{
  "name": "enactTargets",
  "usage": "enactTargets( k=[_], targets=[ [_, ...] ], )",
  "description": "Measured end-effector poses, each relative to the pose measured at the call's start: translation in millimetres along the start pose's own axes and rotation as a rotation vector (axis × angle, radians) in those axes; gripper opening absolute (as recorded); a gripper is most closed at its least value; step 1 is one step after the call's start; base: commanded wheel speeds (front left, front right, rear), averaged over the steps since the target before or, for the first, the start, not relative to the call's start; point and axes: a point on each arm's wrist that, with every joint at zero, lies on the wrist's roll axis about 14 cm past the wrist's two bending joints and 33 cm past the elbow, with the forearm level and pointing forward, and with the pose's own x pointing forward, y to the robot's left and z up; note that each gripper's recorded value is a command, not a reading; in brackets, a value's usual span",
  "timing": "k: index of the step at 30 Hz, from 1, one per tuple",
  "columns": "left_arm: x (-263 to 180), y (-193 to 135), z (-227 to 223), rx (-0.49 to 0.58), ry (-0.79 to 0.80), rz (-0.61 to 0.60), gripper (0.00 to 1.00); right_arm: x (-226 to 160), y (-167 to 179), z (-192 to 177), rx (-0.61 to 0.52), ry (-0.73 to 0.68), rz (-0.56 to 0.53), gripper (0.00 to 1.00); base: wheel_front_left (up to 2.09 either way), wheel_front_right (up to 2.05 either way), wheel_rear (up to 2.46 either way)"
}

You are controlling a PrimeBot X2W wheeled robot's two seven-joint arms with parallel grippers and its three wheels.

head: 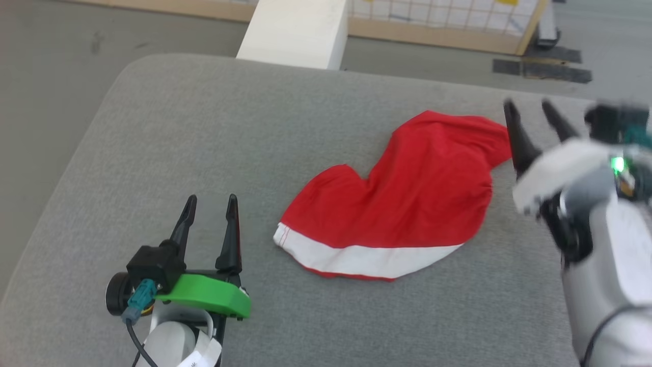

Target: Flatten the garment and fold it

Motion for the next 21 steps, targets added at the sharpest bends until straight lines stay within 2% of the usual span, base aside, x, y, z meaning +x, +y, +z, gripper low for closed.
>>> enactTargets(
  k=[6, 10, 13, 18, 21],
  targets=[
    [0, -19, 4, -0.017, -0.016, -0.055, 1.0, -71, -32, -48, 0.059, 0.073, -0.12, 1.0, 0.0, 0.0, 0.0],
    [1, -27, 8, -0.024, -0.028, -0.081, 1.0, -98, -37, -65, 0.056, 0.144, -0.149, 1.0, 0.0, 0.0, 0.0],
    [1, -31, 9, -0.026, -0.029, -0.091, 1.0, -103, -28, -77, 0.023, 0.241, -0.124, 1.0, 0.0, 0.0, 0.0],
    [0, -31, 3, -0.026, -0.013, -0.093, 1.0, -101, -4, -112, -0.057, 0.513, -0.052, 1.0, 0.0, 0.0, 0.0],
    [0, -31, -2, -0.026, 0.003, -0.092, 1.0, -91, 0, -122, -0.148, 0.655, -0.036, 1.0, 0.0, 0.0, 0.0]
  ],
)
